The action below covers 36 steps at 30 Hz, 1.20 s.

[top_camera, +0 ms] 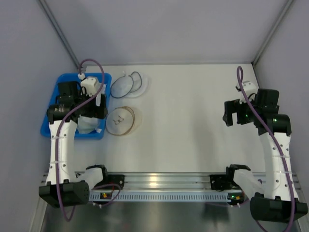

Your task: Place the bra in the laundry bag and zip it closed

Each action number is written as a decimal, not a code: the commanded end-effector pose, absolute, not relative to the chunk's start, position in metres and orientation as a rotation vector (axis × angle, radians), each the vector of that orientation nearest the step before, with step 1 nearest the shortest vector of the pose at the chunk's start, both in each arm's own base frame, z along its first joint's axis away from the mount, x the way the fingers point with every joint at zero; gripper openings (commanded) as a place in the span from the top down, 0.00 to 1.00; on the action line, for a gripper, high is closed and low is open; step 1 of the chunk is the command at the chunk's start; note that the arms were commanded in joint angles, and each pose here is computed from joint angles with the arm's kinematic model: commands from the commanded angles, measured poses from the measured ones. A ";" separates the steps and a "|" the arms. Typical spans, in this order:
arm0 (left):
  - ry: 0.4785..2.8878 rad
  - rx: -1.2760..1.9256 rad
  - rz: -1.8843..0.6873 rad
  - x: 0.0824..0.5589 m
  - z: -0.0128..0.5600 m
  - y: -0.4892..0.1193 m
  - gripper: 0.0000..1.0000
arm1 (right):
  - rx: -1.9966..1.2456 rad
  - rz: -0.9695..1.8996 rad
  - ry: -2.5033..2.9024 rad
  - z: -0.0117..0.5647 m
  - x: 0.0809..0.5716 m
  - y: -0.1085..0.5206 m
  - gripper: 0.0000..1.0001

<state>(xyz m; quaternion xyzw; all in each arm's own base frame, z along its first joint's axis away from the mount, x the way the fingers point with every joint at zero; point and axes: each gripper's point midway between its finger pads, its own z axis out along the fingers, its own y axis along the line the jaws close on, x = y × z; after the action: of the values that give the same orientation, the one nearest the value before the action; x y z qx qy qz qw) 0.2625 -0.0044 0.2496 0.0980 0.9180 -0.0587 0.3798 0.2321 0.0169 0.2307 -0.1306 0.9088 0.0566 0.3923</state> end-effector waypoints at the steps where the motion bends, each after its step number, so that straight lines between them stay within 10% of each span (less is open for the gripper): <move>1: 2.340 0.299 -0.137 0.266 0.252 -0.003 0.02 | -0.339 0.194 2.287 0.232 0.233 0.026 0.01; 8: 2.315 0.585 -0.094 0.277 0.252 -0.038 0.02 | -0.328 0.240 2.307 0.224 0.238 0.031 0.01; 36: 2.745 1.130 -0.156 0.299 0.039 -0.159 0.62 | -0.282 0.309 2.388 0.187 0.247 0.035 0.01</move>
<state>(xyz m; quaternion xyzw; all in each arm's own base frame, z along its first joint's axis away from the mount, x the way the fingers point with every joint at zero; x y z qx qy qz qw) 0.2911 -0.1338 0.0444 0.3760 0.9241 -0.0162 0.0669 0.2329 0.0332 0.1806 -0.1037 0.9329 0.1205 0.3231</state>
